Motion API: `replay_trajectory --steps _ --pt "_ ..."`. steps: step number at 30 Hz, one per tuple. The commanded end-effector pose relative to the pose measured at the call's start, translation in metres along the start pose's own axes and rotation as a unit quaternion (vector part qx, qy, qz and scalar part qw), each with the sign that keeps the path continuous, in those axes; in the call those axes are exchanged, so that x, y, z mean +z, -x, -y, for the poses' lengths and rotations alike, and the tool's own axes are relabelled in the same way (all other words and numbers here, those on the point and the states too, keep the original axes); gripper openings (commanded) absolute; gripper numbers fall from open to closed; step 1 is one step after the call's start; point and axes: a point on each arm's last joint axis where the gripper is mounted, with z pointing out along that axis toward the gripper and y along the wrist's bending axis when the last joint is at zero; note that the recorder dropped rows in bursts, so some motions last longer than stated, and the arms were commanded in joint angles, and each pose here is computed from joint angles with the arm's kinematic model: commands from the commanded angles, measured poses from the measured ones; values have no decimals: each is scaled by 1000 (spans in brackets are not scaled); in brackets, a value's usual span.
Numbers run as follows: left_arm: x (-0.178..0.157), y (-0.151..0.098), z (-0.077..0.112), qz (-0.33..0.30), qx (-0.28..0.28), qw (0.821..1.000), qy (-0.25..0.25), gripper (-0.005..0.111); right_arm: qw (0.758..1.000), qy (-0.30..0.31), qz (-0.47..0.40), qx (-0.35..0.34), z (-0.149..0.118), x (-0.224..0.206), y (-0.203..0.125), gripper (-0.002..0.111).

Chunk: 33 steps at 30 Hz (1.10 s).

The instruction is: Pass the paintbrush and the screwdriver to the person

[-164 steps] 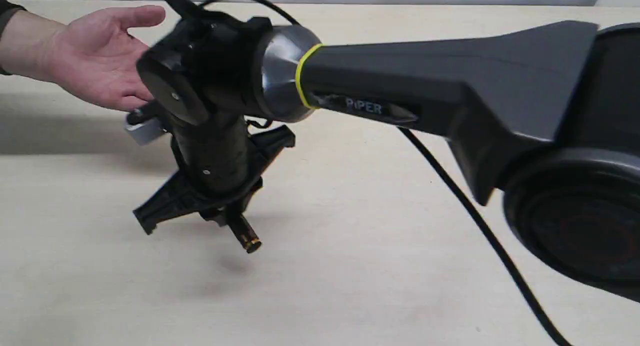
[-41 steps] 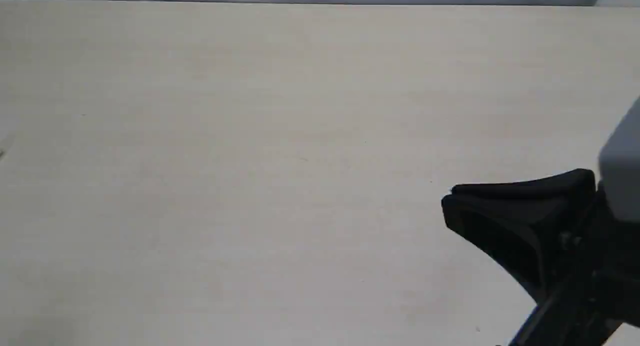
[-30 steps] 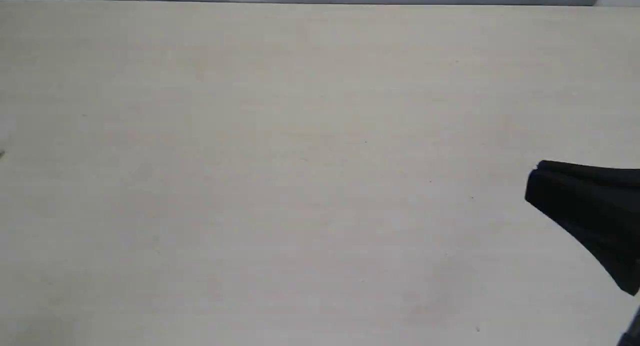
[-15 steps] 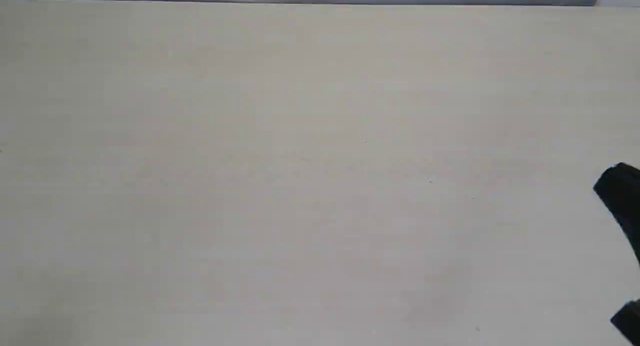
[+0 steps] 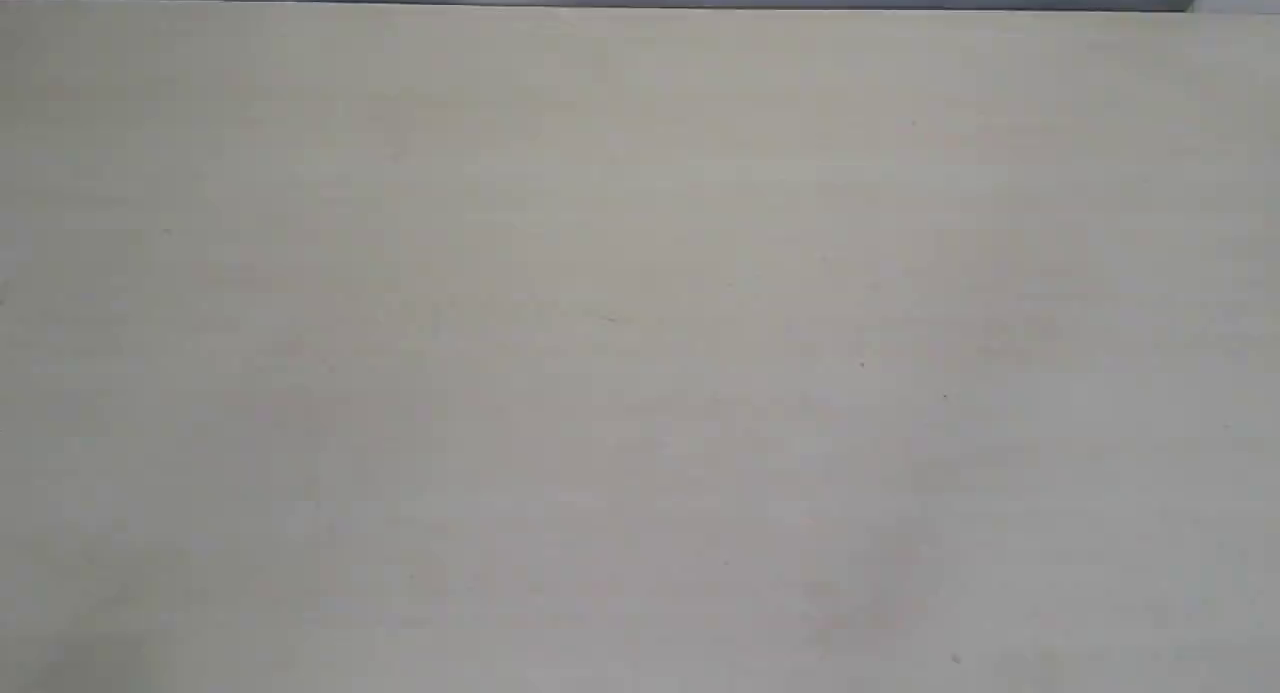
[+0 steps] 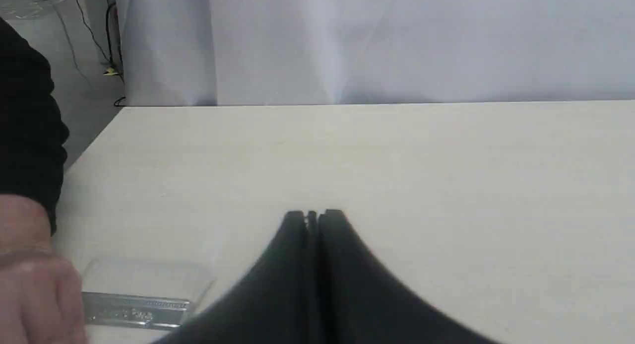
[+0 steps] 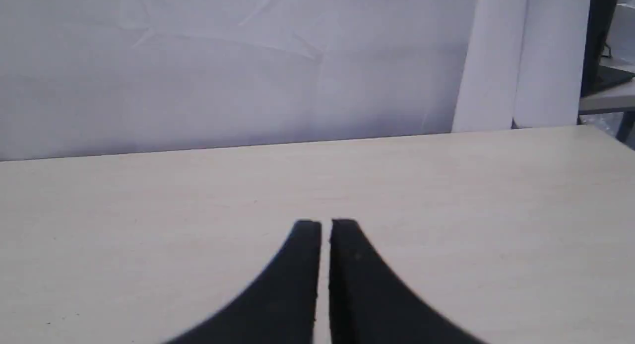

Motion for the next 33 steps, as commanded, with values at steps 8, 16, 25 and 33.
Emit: replay_trajectory --steps 8,16,25,33 --pt "0 0 1 3 -2 1000 -5 0 999 1 8 -41 0 -2 -3 5" --pt "0 0 1 3 -2 1000 -5 0 998 2 -21 -61 0 -3 -11 5" --pt "0 0 1 3 -2 1000 -5 0 997 8 -21 -77 -1 -3 -11 5" --pt "0 0 1 3 -1 1000 -5 0 996 12 -40 -75 -1 -3 -14 5"
